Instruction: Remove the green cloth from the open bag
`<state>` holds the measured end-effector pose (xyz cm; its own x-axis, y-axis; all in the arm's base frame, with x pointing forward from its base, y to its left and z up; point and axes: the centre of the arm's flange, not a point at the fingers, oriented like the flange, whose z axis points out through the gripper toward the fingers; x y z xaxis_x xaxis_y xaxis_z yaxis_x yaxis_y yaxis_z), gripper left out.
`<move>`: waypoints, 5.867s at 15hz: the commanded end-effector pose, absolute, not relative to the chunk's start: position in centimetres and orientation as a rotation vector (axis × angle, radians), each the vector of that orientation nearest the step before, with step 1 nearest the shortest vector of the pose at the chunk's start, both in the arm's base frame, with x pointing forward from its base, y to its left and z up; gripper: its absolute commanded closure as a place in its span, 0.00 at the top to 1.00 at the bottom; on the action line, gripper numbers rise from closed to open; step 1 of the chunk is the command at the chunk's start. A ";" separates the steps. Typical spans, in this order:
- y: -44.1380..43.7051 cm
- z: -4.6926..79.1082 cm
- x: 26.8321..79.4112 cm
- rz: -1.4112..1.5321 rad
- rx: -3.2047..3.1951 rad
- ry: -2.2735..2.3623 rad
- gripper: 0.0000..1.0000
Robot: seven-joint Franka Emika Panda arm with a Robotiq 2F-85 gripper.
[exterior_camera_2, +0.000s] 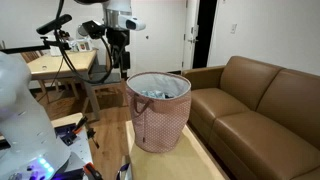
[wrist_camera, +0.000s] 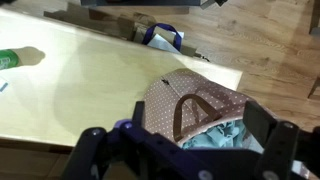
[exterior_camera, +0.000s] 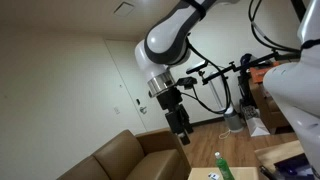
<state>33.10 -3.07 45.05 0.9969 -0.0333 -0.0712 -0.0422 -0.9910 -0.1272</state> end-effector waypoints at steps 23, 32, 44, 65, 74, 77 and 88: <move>8.0 32.8 49.9 -0.036 -3.066 -0.335 1.00; 8.2 30.8 50.8 -0.097 -3.107 -0.366 1.00; 14.5 16.8 57.2 0.013 -3.268 -0.637 1.00; 15.0 19.2 57.9 -0.132 -3.131 -0.642 0.06; 11.2 32.4 52.7 -0.352 -3.126 -0.610 0.08; 9.8 35.7 50.1 -0.426 -3.134 -0.610 0.06; 7.4 46.8 48.3 -0.649 -3.180 -0.342 0.07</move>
